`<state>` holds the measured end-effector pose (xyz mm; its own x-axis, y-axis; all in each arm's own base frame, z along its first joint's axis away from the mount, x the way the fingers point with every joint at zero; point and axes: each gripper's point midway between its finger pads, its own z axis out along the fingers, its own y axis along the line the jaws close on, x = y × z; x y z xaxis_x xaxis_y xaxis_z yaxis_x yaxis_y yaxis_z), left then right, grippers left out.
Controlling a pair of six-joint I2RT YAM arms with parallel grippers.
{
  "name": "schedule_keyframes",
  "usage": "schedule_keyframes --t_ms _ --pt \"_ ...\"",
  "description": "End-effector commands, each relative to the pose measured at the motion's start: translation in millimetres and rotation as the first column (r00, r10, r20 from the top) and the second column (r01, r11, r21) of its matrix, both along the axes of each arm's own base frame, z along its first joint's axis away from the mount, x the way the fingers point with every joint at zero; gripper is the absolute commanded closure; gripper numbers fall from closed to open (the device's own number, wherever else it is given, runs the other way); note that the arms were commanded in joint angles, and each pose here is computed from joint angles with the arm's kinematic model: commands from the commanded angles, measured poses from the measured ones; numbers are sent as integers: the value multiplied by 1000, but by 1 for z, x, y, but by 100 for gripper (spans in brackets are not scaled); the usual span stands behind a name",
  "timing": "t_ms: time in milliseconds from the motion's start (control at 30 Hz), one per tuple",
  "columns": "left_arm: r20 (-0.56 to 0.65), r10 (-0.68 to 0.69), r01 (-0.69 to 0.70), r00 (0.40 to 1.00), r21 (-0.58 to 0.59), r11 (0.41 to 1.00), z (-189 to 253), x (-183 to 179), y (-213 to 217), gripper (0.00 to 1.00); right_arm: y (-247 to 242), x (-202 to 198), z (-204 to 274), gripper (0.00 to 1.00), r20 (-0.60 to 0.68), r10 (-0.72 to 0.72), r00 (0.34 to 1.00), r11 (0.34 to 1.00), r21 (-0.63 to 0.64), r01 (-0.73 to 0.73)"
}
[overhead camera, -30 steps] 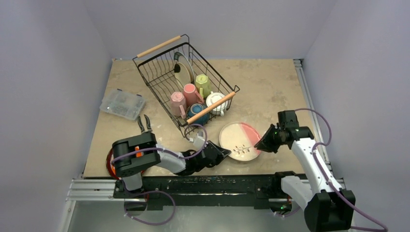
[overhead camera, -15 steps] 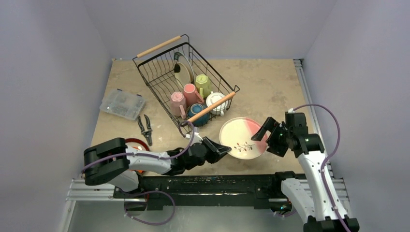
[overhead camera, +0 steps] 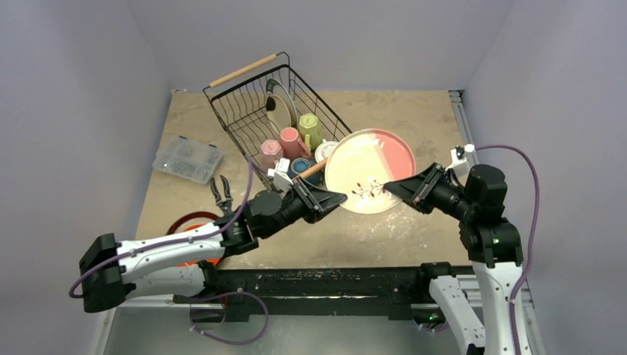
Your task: Load the mixed dishes into the dish rack
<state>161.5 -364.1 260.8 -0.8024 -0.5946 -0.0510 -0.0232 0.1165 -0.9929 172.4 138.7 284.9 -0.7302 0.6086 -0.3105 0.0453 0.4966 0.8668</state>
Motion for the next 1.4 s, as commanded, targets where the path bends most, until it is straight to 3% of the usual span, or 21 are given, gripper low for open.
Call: schedule_keyframes --t_ms 0,167,300,367,467,567,667,733,800,1000,1133,1367 --pt "288 -181 170 940 64 983 95 -30 6 96 13 0 87 100 226 57 972 994 81 -77" --pt "314 -227 162 922 218 962 110 -25 17 45 -1 14 138 100 311 -50 949 998 60 33" --pt "347 -241 116 906 345 931 110 -19 38 10 -5 32 165 100 363 -93 927 995 74 71" --pt "357 -235 54 904 451 891 103 -12 59 1 -7 46 177 100 392 -114 913 993 74 92" --pt "316 -205 -54 926 649 759 83 4 108 0 -10 79 190 100 413 -132 901 991 46 124" --pt "331 -191 -182 924 821 541 73 15 168 0 -8 109 207 100 443 -145 885 989 51 136" --pt "406 -178 -333 896 882 335 84 25 224 0 3 141 217 100 463 -152 873 988 47 147" --pt "467 -163 -420 869 871 256 101 27 253 0 24 159 227 100 483 -125 866 991 29 127" --pt "528 -171 -489 832 843 224 118 28 269 0 52 183 225 100 479 -92 873 993 -16 113" --pt "643 -218 -605 734 765 218 159 30 283 0 133 237 221 100 512 -32 858 977 -166 136" --pt "658 -263 -633 706 752 181 169 36 282 0 189 274 198 100 547 1 837 966 -217 141" --pt "648 -328 -641 688 754 143 157 36 283 0 242 299 175 100 658 20 753 939 -270 211"
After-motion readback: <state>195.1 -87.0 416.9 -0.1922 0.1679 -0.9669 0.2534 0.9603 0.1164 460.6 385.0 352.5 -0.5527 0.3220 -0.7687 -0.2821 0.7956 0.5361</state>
